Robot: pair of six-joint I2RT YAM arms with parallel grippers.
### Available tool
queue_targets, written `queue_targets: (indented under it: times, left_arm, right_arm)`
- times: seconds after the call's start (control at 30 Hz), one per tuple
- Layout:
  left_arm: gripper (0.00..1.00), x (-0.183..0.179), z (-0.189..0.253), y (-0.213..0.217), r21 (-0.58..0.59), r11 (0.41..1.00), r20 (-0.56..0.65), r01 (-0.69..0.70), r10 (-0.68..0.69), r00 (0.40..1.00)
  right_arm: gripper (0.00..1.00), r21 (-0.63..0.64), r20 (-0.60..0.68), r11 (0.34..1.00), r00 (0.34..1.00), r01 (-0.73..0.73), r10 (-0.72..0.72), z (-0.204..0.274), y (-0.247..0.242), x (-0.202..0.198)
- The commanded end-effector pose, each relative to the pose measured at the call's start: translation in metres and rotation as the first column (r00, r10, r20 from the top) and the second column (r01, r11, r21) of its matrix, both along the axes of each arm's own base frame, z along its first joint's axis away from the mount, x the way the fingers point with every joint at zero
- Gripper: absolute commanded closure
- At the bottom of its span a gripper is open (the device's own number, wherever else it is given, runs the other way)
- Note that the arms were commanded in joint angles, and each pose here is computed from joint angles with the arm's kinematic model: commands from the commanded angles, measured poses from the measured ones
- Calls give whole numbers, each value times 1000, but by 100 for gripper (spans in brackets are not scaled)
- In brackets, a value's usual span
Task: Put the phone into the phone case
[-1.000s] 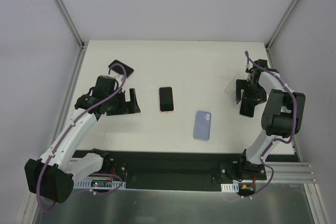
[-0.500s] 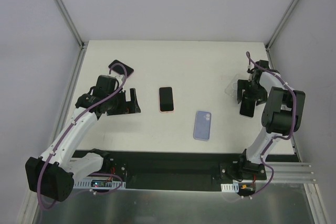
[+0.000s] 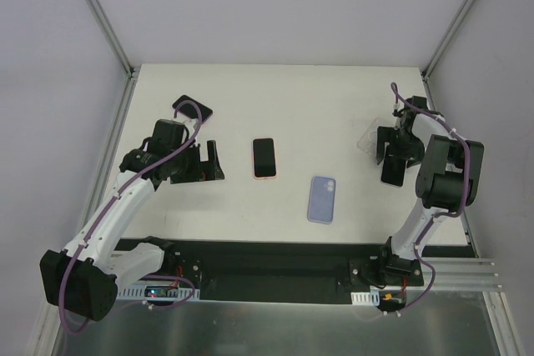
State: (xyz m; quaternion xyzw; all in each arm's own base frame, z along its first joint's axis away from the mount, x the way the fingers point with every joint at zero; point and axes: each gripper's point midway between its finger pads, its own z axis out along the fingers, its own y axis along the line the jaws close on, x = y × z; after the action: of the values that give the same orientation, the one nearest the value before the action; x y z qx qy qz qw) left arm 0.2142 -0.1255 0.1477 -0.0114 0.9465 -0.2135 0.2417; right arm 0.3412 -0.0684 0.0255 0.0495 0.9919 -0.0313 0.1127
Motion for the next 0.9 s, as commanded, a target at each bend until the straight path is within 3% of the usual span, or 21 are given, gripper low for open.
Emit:
queue_targets:
  times: [0.0,0.5,0.73,0.87]
  left_arm:
    - [1,4,18,-3,-13,1000,66,25,-24,998]
    - [1,3,17,-5,-23,999,63,36,-35,997]
    - [1,3,20,-5,-24,999,72,36,-34,997]
    - [1,4,20,-6,-26,999,74,39,-37,997]
  right_arm:
    - [3,13,50,1000,999,-3,2,6,-1,13]
    - [12,15,-12,1000,1000,-11,11,-7,-2,8]
    - [32,16,-31,1000,1000,-5,6,-4,-2,4]
    - [37,10,-25,1000,1000,16,-16,9,-1,-2]
